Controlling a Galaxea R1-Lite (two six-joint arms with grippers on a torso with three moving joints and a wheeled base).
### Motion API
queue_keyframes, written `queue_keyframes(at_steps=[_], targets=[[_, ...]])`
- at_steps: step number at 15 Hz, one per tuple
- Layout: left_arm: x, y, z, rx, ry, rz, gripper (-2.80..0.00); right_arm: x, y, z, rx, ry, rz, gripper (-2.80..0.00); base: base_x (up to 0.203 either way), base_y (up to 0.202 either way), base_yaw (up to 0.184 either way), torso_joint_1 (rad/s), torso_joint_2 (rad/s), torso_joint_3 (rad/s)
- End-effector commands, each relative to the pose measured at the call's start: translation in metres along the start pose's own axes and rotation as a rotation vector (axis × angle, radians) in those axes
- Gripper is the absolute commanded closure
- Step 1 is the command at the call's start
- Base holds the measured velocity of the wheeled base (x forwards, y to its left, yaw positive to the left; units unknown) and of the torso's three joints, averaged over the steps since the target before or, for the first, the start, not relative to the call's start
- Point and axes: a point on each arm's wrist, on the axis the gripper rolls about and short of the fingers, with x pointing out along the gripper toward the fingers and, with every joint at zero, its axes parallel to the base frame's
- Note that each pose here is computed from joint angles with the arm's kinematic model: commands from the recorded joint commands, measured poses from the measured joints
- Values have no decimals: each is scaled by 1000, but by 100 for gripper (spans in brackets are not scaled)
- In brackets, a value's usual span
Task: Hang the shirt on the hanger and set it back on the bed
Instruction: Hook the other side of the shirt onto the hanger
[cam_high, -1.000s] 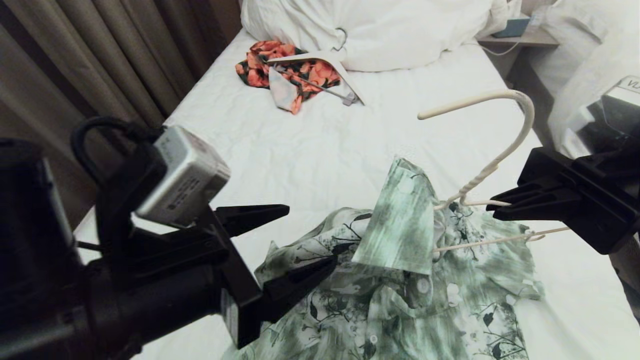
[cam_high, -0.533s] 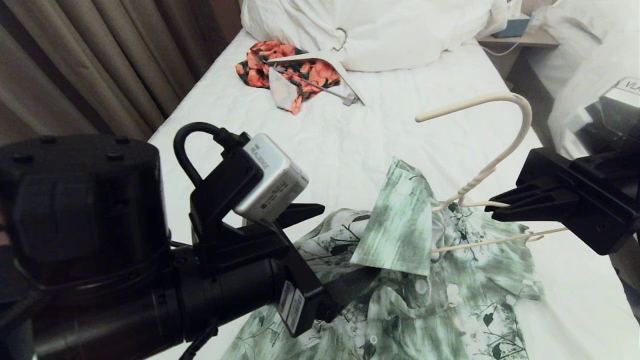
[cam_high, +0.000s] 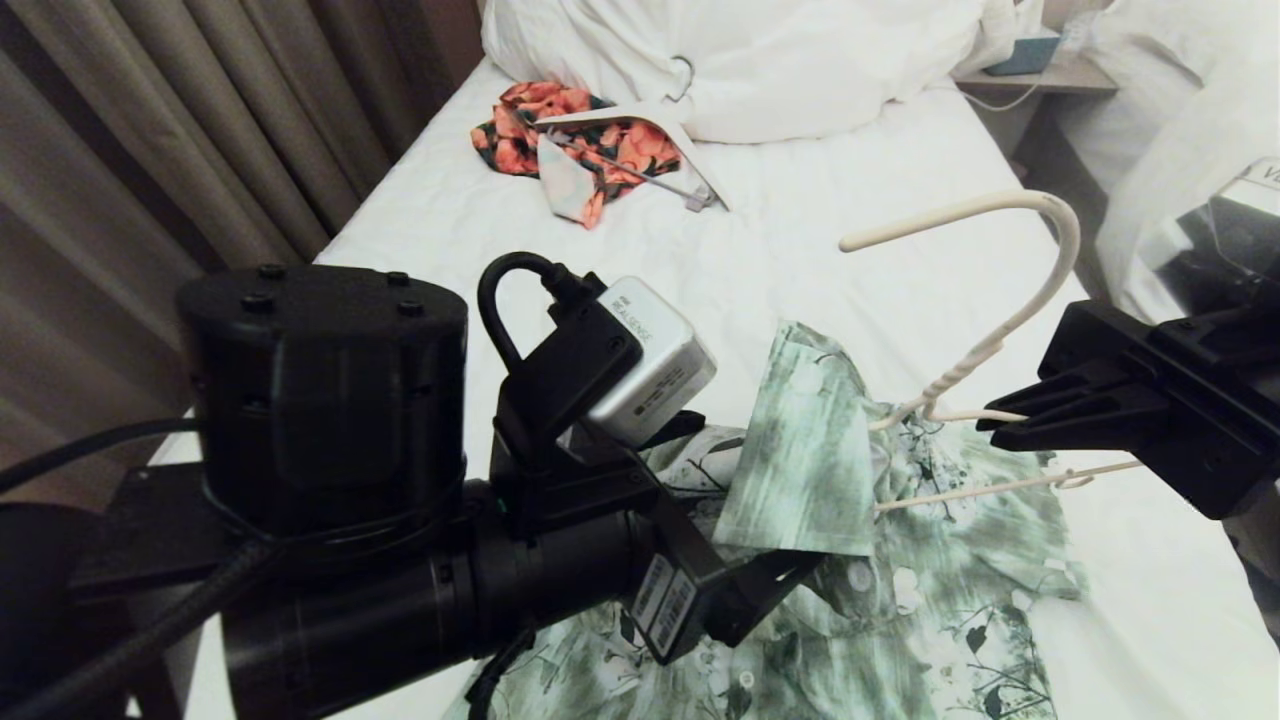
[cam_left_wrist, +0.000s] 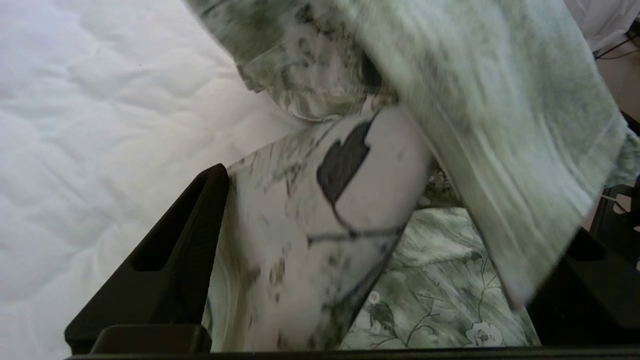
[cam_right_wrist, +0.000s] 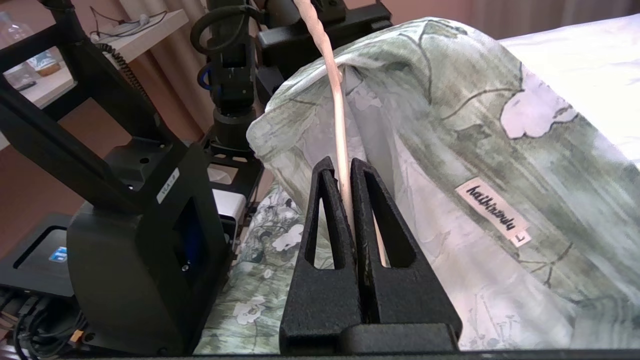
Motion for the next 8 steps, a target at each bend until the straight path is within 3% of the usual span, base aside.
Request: queue_keyframes(at_steps=[1,2,8], targets=[[10,-3,-2,4,18,-7,-251,0,2,0,-3,-9,4,0,0,0,0,0,0,0],[12,-5,-3,7,22,-13,0,0,2,0,-2,-9,4,0,0,0,0,0,0,0],[10,-6,-4,8,23,-11,0,-1,2,1,-3,-9,0,0,0,0,0,0,0,0]])
